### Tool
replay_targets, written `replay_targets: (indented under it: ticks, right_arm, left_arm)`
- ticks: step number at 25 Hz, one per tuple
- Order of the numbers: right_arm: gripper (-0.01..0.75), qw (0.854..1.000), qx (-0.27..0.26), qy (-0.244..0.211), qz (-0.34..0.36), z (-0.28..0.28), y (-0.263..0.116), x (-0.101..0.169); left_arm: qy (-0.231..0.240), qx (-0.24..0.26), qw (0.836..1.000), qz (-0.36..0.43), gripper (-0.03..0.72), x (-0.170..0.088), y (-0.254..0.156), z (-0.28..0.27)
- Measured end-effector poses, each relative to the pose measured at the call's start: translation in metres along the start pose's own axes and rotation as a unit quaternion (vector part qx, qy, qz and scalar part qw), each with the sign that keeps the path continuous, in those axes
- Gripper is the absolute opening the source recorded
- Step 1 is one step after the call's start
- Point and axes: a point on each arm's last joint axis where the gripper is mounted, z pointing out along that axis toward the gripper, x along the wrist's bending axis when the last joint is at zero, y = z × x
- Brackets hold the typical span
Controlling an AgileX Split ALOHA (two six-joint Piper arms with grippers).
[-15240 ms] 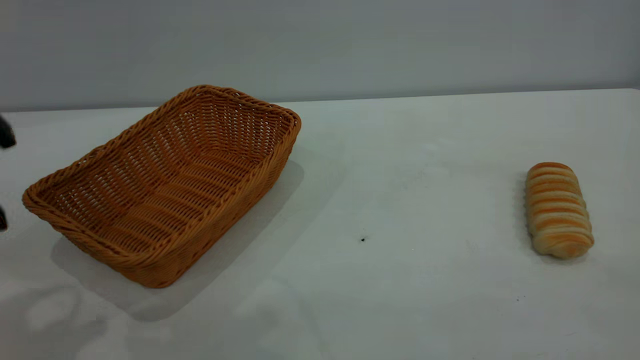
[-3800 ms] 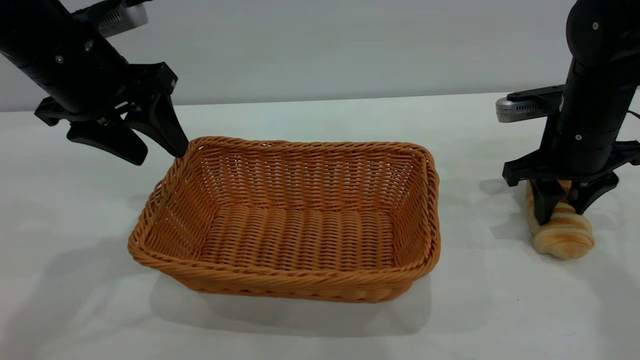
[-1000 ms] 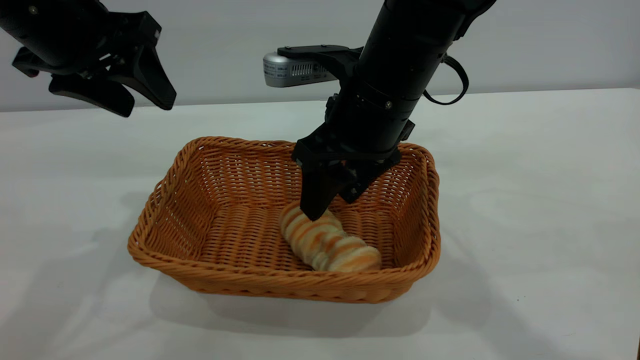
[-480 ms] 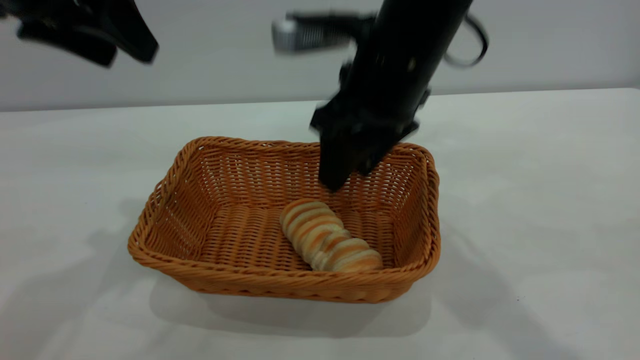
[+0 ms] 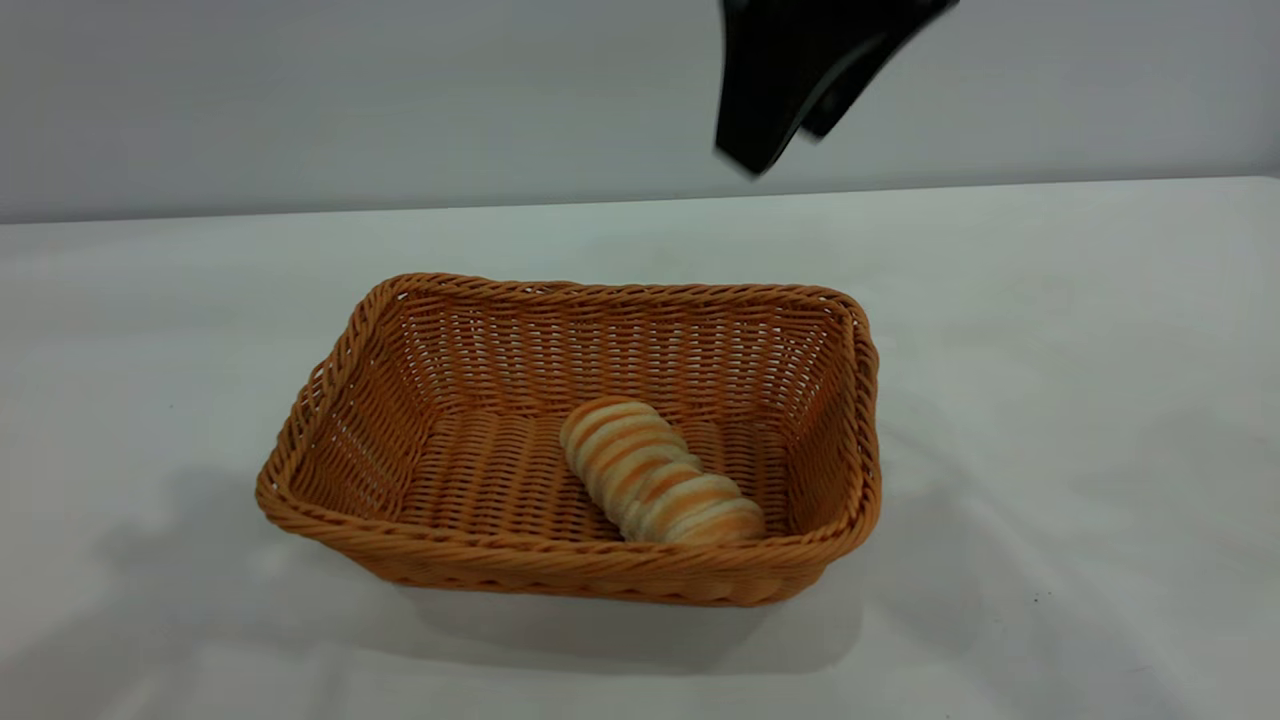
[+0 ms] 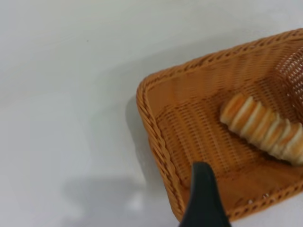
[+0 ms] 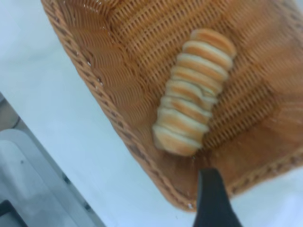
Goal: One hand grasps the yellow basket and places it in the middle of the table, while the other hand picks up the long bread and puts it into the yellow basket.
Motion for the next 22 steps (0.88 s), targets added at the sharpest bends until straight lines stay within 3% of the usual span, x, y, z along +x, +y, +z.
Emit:
replay_targets:
  ticks: [22]
  right_arm:
    - [0.507, 0.997, -0.08, -0.014, -0.013, -0.171, -0.047, 0.055]
  left_arm:
    - [-0.008, -0.074, 0.997, 0.031, 0.572, -0.049, -0.128, -0.094]
